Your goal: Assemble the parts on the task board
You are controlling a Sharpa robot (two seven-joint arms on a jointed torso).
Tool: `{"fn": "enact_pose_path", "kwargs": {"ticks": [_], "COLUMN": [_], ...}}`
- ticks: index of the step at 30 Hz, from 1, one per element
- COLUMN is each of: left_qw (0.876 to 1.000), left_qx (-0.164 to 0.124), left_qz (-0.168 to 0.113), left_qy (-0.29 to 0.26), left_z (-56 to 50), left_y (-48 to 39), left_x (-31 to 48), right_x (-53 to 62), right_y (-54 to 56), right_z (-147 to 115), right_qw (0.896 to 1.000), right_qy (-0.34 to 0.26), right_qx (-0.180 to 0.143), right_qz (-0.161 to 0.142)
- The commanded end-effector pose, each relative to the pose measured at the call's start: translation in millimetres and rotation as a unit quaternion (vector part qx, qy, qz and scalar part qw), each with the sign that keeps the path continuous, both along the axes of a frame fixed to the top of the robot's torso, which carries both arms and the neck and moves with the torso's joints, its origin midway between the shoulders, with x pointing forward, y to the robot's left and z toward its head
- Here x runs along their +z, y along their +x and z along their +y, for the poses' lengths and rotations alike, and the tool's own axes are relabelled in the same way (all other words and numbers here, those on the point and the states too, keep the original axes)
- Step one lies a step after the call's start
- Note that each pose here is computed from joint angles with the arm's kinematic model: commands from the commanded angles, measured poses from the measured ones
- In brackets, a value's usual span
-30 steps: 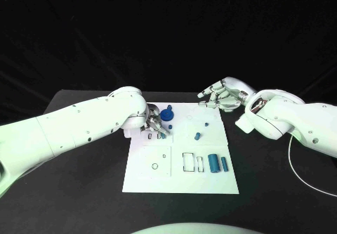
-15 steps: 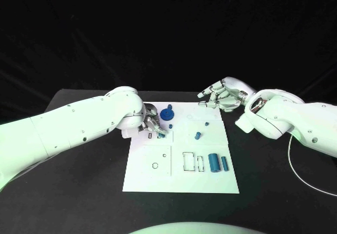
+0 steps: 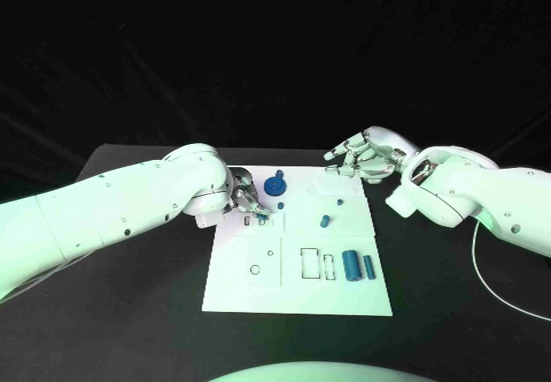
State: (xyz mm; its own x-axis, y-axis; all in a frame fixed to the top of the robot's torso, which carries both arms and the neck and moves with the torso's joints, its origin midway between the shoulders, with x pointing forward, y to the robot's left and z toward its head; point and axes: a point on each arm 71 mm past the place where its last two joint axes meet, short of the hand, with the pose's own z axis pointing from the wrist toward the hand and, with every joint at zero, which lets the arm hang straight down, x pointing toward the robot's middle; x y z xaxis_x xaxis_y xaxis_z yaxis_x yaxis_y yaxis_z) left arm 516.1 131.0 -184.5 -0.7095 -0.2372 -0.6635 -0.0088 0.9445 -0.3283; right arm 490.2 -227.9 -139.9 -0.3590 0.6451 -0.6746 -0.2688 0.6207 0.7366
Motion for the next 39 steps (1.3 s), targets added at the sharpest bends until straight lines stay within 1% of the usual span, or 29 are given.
{"fn": "enact_pose_path", "kwargs": {"ticks": [1,6,12,15,19,26,32,39], "left_qw": [0.999,0.999,0.998,0.998,0.998,0.997,0.996,0.996], "left_qx": [0.001,-0.003,-0.009,-0.015,-0.031,-0.05,-0.056,-0.055], "left_qz": [-0.034,-0.046,-0.046,-0.041,-0.025,-0.002,0.006,0.006], "left_qy": [0.004,0.017,0.03,0.038,0.05,0.064,0.069,0.069], "left_z": [-0.9,-1.6,-1.9,-1.5,-1.0,0.1,1.3,1.8], "left_y": [0.7,0.1,-0.9,-1.9,-4.7,-9.0,-10.5,-10.3], "left_x": [1.0,-3.8,-8.7,-10.4,-13.7,-17.0,-18.0,-18.1], "right_x": [-1.2,-1.5,-1.8,-2.1,-2.6,-3.3,-4.0,-4.2], "right_y": [-0.7,-0.8,-0.8,-0.8,-0.8,-0.5,0.5,0.8], "right_z": [1.1,0.9,0.7,0.7,0.7,0.6,-0.6,-0.9], "right_qw": [1.0,1.0,1.0,1.0,1.0,1.0,1.0,1.0], "right_qy": [0.001,0.001,0.002,0.002,0.001,0.001,0.0,0.0], "right_qx": [0.009,0.01,0.01,0.01,0.011,0.012,0.011,0.011], "right_qz": [0.004,0.005,0.006,0.007,0.008,0.011,0.013,0.013]}}
